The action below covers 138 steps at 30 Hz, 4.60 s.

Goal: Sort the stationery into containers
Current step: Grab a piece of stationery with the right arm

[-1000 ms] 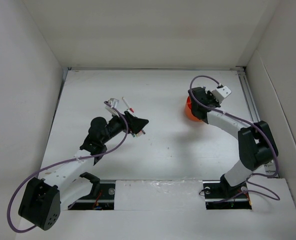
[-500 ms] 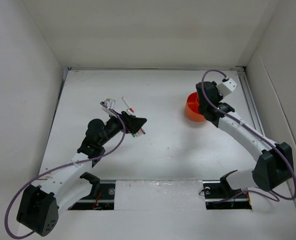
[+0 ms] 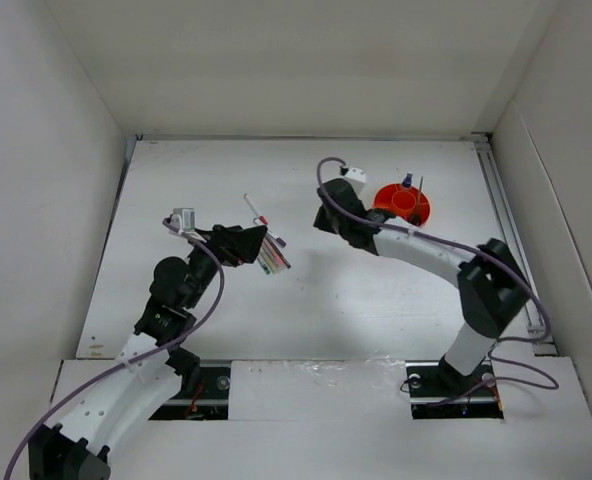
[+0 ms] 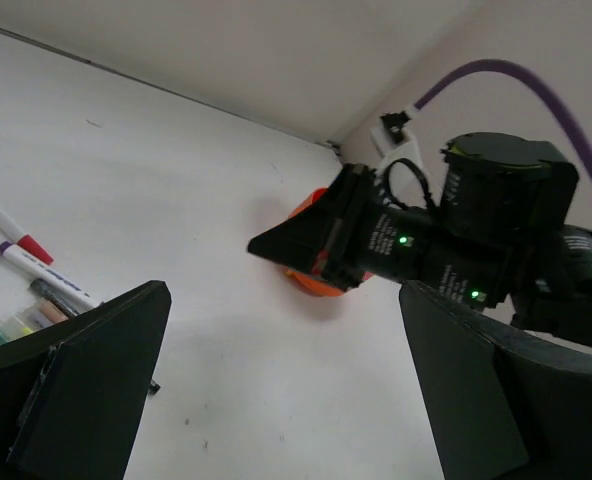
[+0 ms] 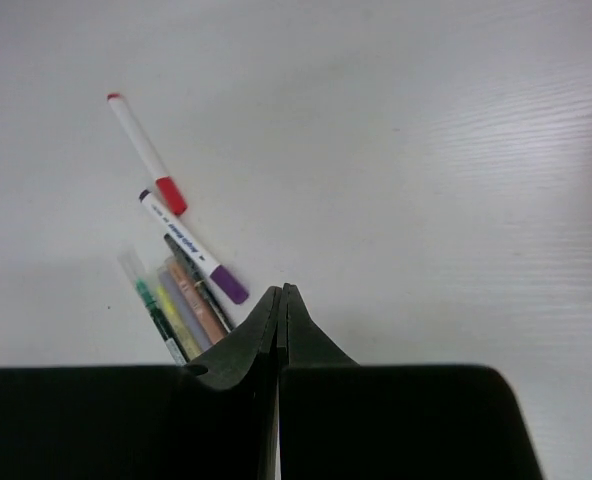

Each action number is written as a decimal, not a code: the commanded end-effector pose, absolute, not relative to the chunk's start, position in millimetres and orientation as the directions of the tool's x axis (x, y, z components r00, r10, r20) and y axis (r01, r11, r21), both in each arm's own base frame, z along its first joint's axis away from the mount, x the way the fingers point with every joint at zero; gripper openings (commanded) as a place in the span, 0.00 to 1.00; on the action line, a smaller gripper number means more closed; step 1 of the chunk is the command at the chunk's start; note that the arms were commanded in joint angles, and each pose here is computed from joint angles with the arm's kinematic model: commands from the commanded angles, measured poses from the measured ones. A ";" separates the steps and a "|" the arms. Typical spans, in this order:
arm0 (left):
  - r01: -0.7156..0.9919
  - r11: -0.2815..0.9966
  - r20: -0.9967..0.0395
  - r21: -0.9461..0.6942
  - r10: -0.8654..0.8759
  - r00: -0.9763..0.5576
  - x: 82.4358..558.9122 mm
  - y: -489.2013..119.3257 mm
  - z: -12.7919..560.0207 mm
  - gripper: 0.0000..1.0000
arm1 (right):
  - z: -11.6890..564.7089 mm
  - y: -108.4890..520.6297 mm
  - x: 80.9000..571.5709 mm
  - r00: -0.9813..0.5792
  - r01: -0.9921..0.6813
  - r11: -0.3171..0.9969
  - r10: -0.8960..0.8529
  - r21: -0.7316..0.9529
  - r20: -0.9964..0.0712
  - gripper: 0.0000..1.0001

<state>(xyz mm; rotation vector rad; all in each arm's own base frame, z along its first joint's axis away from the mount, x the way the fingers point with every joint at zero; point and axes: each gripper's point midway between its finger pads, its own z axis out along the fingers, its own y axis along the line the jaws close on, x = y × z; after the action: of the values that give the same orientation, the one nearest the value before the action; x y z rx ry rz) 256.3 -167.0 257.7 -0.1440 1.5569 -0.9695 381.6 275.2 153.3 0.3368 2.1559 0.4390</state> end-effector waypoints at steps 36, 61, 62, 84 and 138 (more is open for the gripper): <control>0.414 0.635 -0.723 -0.653 -0.685 -0.091 231.2 -129.1 288.5 1.00 | 43.5 463.8 465.3 -0.749 -0.116 0.936 0.138 0.333 -0.648 0.40; 0.432 0.627 -0.731 -0.648 -0.672 -0.120 232.0 -136.7 285.8 1.00 | 56.1 366.7 458.8 -0.695 0.101 0.965 0.243 0.242 -0.677 0.00; 0.438 0.625 -0.729 -0.647 -0.675 -0.114 231.8 -136.6 288.1 1.00 | 55.9 360.7 455.2 -0.692 0.108 0.967 0.241 0.233 -0.680 0.00; 0.424 0.625 -0.734 -0.655 -0.660 -0.160 240.1 -145.3 274.2 1.00 | 109.4 390.5 464.3 -0.660 -0.022 0.935 0.253 0.354 -0.708 0.45; 0.452 0.611 -0.741 -0.650 -0.641 -0.198 240.7 -155.8 268.5 1.00 | 65.9 287.0 369.6 -0.739 0.100 0.978 0.195 0.182 -0.645 0.14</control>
<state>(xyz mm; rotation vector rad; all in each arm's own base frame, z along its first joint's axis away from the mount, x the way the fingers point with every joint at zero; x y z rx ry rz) 242.7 -150.9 259.0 -0.1974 1.5099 -0.9587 369.8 278.1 43.4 0.1820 2.4480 0.0988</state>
